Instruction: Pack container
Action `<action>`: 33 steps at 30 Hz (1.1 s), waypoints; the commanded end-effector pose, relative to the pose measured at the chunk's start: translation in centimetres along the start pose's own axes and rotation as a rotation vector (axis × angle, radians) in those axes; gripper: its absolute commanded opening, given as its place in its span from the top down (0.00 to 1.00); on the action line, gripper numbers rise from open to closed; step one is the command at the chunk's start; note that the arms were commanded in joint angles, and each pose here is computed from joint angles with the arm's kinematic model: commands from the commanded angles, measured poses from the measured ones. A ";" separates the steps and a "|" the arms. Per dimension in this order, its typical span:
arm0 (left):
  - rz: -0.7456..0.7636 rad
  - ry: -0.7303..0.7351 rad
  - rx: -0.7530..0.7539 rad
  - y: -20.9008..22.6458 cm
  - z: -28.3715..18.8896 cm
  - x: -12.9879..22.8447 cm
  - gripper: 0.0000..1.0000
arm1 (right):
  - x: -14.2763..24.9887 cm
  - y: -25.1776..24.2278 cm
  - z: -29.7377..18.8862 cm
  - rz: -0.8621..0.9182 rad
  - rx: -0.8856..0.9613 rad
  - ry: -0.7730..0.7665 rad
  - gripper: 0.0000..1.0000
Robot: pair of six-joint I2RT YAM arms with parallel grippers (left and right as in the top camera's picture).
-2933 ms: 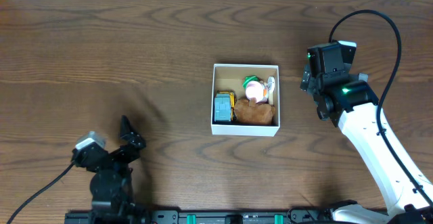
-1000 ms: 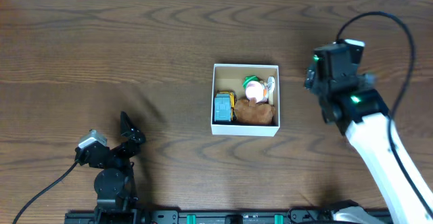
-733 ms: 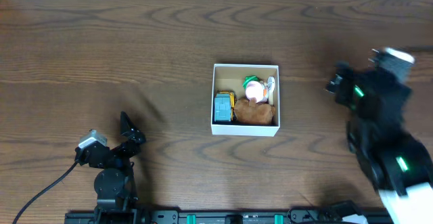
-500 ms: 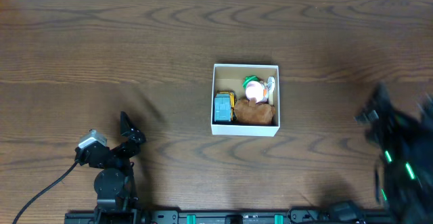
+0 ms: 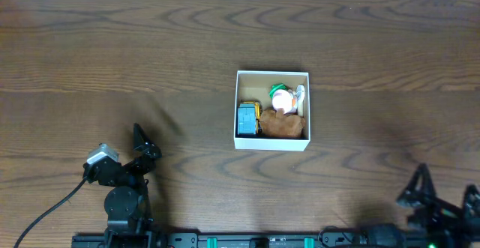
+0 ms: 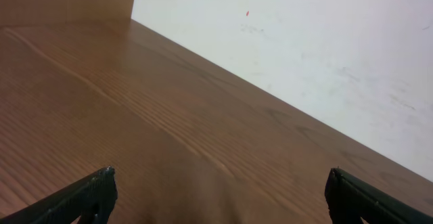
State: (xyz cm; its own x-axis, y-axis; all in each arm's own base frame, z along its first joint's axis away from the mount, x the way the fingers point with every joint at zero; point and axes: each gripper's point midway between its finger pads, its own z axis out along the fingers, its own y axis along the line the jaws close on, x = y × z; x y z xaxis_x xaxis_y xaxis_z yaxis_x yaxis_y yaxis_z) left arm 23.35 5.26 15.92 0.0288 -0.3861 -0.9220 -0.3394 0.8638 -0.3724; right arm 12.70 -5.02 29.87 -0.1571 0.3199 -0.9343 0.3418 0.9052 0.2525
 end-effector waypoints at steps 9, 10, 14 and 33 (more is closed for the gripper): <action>0.025 0.025 -0.018 0.7 0.2 1.3 0.02 | 8.3 4.3 9.6 -0.074 -0.241 -0.014 0.01; 0.025 0.025 -0.018 0.7 0.2 1.3 0.02 | 8.9 4.5 10.2 -0.072 -0.257 -0.032 0.01; 0.025 0.025 -0.018 0.7 0.2 1.3 0.02 | 10.4 4.9 11.8 -0.064 -0.300 -0.093 0.01; 0.025 0.025 -0.018 0.7 0.2 1.3 0.02 | 13.2 4.8 13.0 -0.068 -0.322 -0.056 0.01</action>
State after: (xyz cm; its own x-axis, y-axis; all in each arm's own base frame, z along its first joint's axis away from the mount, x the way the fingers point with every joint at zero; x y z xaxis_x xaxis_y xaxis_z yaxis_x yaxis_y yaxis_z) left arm 23.35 5.29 15.94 0.0303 -0.3861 -0.9220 -0.3399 0.8634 -0.3728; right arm 24.29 -0.20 15.49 -0.1198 0.2578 -0.9587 0.0357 0.9662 0.2554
